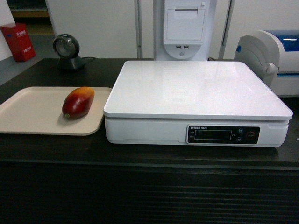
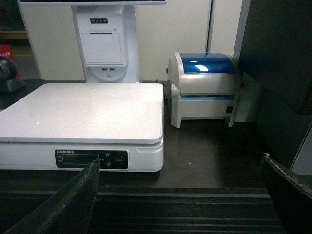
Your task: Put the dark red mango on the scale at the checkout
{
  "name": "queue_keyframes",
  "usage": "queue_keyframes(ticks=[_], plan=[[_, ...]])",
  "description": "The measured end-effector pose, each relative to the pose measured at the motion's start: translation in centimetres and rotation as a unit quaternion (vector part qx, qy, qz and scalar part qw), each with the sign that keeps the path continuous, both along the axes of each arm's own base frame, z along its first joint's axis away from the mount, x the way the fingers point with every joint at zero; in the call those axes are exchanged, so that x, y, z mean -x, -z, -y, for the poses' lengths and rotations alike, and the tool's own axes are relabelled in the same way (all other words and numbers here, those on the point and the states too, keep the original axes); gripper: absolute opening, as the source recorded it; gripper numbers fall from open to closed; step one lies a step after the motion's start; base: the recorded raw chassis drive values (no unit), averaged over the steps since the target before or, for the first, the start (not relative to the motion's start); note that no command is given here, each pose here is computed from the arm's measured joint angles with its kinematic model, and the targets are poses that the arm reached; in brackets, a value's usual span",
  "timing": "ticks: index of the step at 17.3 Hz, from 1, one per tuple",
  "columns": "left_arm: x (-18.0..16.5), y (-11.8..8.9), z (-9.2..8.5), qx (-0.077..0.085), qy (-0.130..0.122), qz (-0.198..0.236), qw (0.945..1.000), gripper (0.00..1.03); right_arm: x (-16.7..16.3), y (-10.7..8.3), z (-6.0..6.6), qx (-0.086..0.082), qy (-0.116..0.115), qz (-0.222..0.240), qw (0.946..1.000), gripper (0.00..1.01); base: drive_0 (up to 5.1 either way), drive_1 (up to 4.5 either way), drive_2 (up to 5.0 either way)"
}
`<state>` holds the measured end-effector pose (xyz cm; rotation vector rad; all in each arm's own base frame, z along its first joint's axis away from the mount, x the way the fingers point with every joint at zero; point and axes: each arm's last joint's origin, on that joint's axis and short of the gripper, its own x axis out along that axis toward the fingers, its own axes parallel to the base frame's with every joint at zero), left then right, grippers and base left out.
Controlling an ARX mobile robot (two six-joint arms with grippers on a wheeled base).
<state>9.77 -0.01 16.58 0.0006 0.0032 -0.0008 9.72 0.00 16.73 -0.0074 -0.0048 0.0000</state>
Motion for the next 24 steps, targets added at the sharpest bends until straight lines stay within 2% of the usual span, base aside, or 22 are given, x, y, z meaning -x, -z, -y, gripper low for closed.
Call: queue_keyframes(ticks=[15,16,17,18,19,20,21,24], plan=[[0.0,0.0,0.0,0.0,0.0,0.0,1.0,0.98,0.0,0.0,0.0,0.0,0.0,0.0,1.0,0.98,0.0,0.0,0.0],[0.1,0.2,0.0,0.003,-0.03,-0.042,0.9987,0.98,0.0,0.0,0.0,0.0,0.0,0.0,1.0,0.98,0.0,0.0,0.0],[-0.3,0.0,0.4,-0.009,-0.076,-0.111,0.9909,0.98,0.0,0.0,0.0,0.0,0.001,0.0,1.0,0.98,0.0,0.0,0.0],[-1.0,-1.1,0.3,-0.015,-0.112,-0.117,0.9868,0.98,0.0,0.0,0.0,0.0,-0.001,0.001,1.0,0.98,0.0,0.0,0.0],[-1.5,-1.8,0.0,-0.011,-0.132,-0.105,0.9857,0.98,0.0,0.0,0.0,0.0,0.002,0.0,1.0,0.98,0.0,0.0,0.0],[-2.2,-2.8,-0.3,-0.006,-0.125,-0.085,0.9885,0.98,0.0,0.0,0.0,0.0,0.0,0.0,1.0,0.98,0.0,0.0,0.0],[-3.1,-3.6,-0.5,-0.002,-0.107,-0.07,0.9918,0.98,0.0,0.0,0.0,0.0,0.0,0.0,1.0,0.98,0.0,0.0,0.0],[-8.1,-4.4,-1.6,-0.016,-0.054,-0.07,0.996,0.98,0.0,0.0,0.0,0.0,0.0,0.0,1.0,0.98,0.0,0.0,0.0]])
